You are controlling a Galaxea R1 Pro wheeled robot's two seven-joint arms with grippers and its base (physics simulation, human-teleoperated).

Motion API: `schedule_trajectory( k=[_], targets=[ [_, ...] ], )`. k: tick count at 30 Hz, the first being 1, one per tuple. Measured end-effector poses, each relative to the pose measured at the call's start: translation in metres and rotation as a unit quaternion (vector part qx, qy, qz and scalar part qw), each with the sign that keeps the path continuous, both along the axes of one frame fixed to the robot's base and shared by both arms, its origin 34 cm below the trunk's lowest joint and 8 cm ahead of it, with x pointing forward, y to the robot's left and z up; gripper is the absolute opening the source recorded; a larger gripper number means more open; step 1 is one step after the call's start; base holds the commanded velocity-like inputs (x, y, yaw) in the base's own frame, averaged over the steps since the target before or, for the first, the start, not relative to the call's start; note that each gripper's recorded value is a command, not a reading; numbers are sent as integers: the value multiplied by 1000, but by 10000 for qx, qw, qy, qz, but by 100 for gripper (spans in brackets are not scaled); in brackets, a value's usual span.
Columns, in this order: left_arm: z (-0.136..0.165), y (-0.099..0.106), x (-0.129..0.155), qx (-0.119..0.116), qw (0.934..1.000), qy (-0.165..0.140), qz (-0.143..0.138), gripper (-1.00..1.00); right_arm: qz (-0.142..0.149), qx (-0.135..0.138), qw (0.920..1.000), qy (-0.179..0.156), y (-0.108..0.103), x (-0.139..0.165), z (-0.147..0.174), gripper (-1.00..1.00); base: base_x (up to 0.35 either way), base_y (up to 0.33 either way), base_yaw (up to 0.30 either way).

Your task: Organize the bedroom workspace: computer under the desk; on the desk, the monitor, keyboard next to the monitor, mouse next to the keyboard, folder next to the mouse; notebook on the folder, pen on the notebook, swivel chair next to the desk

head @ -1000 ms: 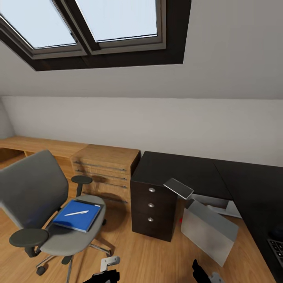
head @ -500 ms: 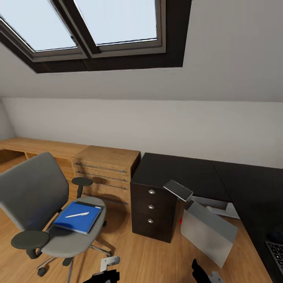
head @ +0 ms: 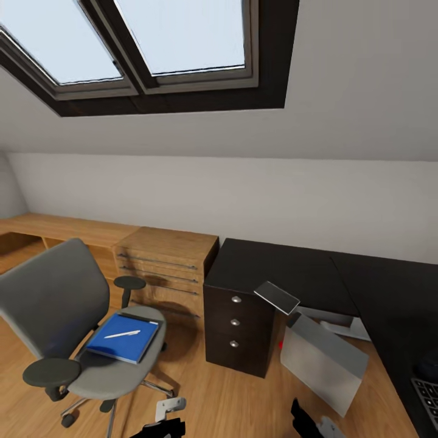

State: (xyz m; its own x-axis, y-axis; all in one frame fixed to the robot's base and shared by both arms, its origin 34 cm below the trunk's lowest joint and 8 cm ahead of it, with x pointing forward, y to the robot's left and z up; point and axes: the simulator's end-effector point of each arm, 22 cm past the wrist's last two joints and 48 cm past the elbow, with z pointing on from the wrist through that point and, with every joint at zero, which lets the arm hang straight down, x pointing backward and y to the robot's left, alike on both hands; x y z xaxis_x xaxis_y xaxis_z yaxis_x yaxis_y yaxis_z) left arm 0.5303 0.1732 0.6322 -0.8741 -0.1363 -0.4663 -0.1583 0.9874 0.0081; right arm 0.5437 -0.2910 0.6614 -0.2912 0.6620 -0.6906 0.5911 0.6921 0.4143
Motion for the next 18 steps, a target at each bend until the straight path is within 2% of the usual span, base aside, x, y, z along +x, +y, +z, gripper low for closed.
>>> schedule_trajectory(
  k=[3, 4, 6, 7, 18],
  targets=[
    [4, 0, -1, 3, 10000, -1, 1, 100, 135, -142, 9998, -69, 1, 3, 8, 100, 0, 0, 45],
    [4, 2, -2, 13, 10000, 12, 7, 100, 193, -296, 9992, -185, 1, 6, 15, 100, 0, 0, 179],
    [6, 4, -4, 40, 10000, 29, 19, 100, 191, -302, 9992, -190, 1, 6, 18, 100, 0, 0, 233],
    [4, 13, -8, 123, 9999, 72, 59, 100, 197, -302, 9992, -193, 2, 6, 19, 100, 0, 0, 269],
    [18, 14, -10, 137, 9999, 77, 61, 100, 184, -317, 9991, -210, 2, 4, 34, 100, 0, 0, 276]
  ],
)
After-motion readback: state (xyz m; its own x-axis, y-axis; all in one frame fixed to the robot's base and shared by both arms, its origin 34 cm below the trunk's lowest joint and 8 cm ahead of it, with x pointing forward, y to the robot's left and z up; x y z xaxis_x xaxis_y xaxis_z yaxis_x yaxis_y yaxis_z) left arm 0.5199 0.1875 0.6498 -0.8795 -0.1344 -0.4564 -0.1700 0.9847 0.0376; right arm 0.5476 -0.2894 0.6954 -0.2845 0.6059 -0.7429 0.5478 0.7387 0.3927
